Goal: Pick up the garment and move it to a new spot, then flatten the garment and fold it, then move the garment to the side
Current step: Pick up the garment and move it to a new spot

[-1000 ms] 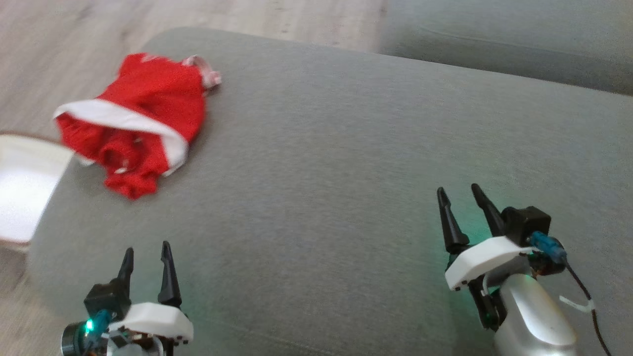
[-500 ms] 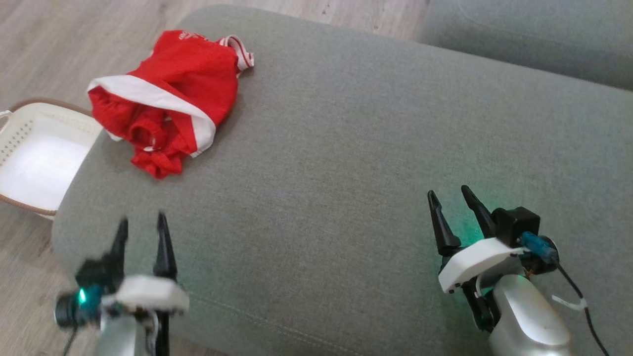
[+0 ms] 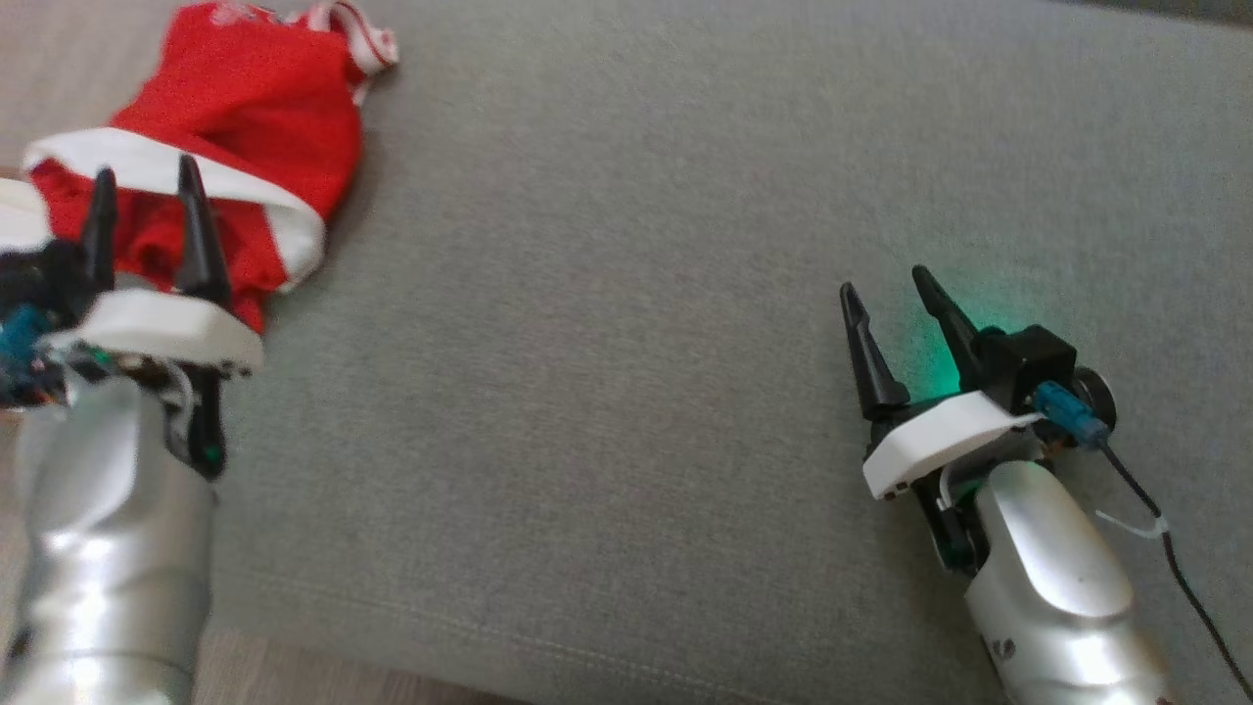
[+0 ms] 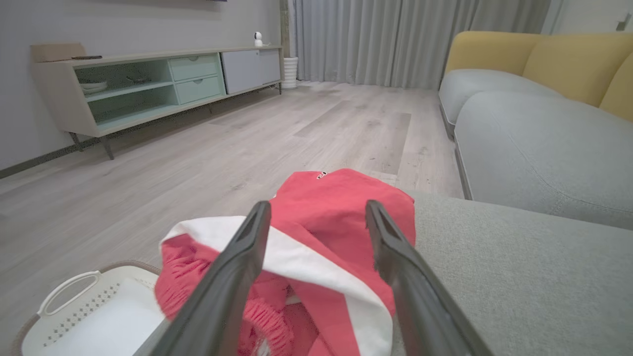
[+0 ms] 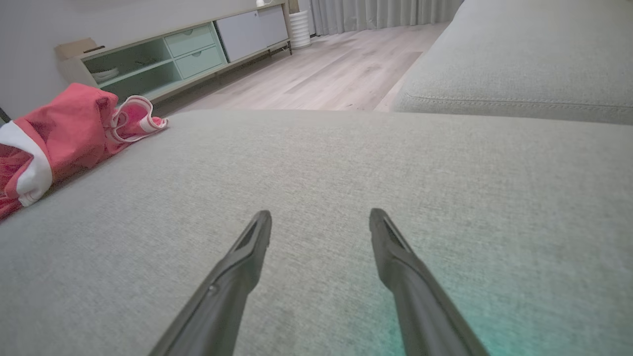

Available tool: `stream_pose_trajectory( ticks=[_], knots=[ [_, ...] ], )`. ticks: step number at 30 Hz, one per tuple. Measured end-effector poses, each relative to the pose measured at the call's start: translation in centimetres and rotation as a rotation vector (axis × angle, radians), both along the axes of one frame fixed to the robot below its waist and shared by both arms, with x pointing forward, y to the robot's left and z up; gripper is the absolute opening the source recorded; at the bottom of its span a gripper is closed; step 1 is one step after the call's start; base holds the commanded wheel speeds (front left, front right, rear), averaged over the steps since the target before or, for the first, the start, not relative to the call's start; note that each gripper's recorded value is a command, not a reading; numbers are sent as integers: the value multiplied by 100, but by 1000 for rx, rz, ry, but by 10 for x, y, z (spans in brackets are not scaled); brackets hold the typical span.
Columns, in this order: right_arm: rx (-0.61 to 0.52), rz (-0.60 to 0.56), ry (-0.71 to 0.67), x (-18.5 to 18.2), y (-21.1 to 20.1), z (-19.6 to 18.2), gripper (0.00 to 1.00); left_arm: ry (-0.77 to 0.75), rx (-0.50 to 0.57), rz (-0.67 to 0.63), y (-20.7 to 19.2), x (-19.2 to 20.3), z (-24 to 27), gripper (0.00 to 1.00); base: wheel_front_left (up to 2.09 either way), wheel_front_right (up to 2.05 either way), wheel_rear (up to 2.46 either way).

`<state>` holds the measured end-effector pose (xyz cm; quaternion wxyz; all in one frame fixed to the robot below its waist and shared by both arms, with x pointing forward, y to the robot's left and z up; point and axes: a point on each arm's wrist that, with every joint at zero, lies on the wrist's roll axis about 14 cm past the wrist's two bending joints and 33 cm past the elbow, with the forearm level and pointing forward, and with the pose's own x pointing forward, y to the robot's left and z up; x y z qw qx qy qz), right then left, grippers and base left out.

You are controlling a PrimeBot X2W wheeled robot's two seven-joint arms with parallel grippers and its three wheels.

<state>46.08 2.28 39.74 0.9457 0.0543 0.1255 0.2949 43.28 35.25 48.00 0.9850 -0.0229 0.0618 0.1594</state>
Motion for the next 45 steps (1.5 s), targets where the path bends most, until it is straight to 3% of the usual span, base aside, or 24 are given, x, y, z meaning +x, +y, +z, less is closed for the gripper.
stream_pose_trajectory(
  ticks=[10,24,26,30,34,45],
  knots=[
    [-19,-56,-10,25,-28,-21,100,173,-36,-58,1,53,-47,100,0,0,0],
    [-6,-129,-46,49,-55,-26,100,471,-187,-24,-10,61,-138,100,0,0,0],
    [-8,-137,-51,51,-58,-25,100,474,-196,-19,-10,63,-139,0,0,0,0],
    [-14,-151,-49,51,-63,-23,100,438,-186,-15,-8,66,-130,0,0,0,0],
    [-14,-190,-37,51,-75,-19,100,305,-137,-40,-9,79,-99,0,0,0,0],
    [-34,-251,25,8,-101,-14,100,-61,13,-292,-67,130,36,0,0,0,0]
  ],
)
